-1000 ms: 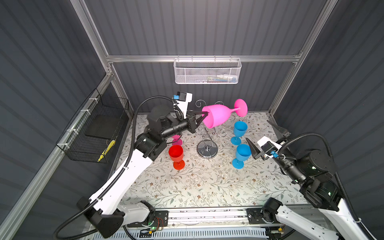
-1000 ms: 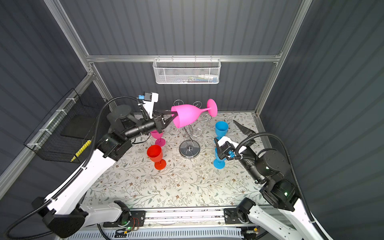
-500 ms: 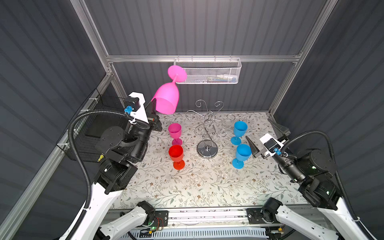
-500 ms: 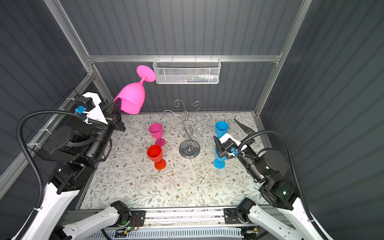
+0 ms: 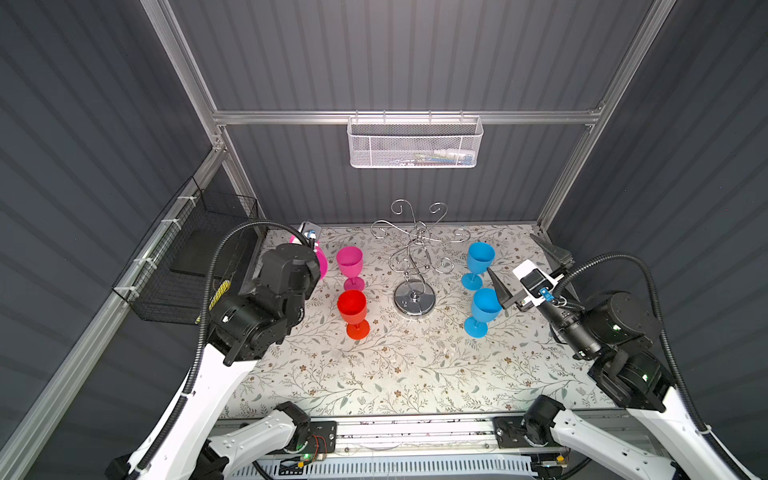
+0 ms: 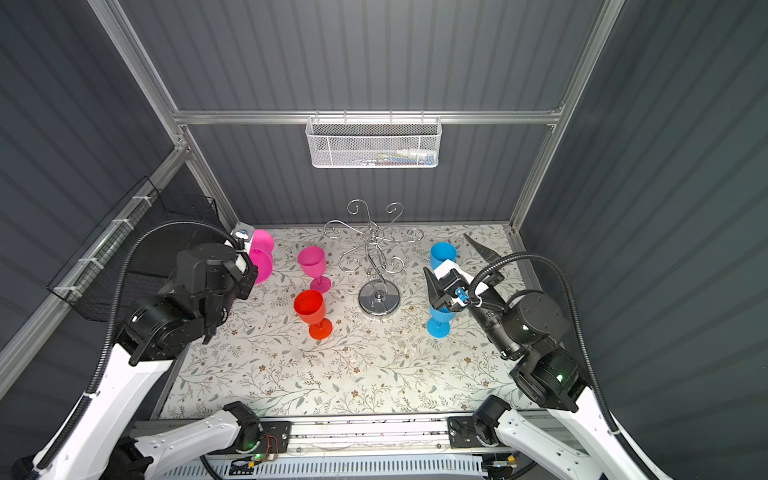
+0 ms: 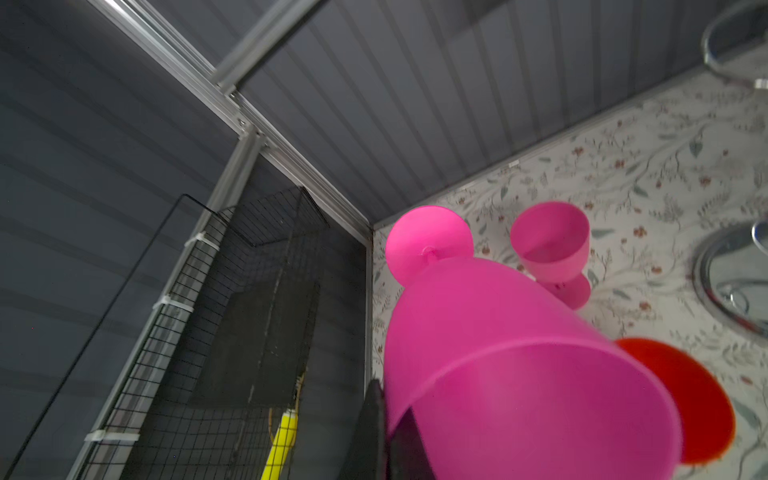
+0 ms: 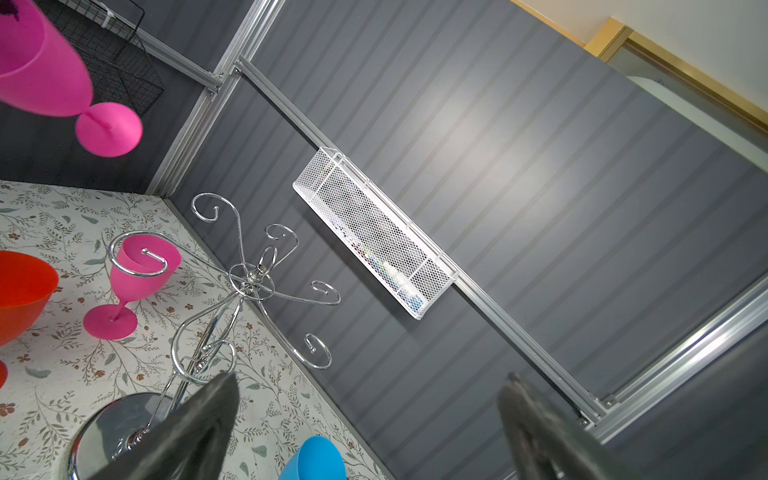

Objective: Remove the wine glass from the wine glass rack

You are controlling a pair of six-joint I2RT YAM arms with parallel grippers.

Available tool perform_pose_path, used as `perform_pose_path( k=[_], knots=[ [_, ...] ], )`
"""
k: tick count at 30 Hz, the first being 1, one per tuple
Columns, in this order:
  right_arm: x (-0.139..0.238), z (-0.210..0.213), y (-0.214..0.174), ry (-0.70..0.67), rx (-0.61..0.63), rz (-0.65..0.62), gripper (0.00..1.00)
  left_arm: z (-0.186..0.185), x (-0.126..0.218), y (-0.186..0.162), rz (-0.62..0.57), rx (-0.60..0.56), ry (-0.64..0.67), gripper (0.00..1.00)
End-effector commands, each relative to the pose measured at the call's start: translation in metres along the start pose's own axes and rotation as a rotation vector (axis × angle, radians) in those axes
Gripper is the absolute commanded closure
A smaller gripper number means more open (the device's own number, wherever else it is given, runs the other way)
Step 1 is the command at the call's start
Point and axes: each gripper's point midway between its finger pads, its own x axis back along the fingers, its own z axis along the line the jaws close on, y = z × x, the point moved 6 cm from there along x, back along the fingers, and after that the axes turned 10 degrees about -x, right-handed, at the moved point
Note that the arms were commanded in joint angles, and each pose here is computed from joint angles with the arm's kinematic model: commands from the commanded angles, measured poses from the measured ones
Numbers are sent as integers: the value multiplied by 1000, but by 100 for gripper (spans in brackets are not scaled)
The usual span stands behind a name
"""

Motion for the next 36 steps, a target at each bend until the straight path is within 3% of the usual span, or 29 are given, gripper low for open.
perform_pose_path(
  k=[1,7,23,36],
  knots=[
    [2,-2,3,-12,-29,-15,1,-14,9,-26,156,-55,-150,100],
    [5,-2,1,-14,-41,-11,1,-40,16,-38,285,-82,-381,100],
    [8,-3,1,-10,-48,-3,1,-51,38,-19,227,2,-634,100],
    [6,-2,0,-8,-52,5,1,-92,43,3,152,52,-939,100]
  ],
)
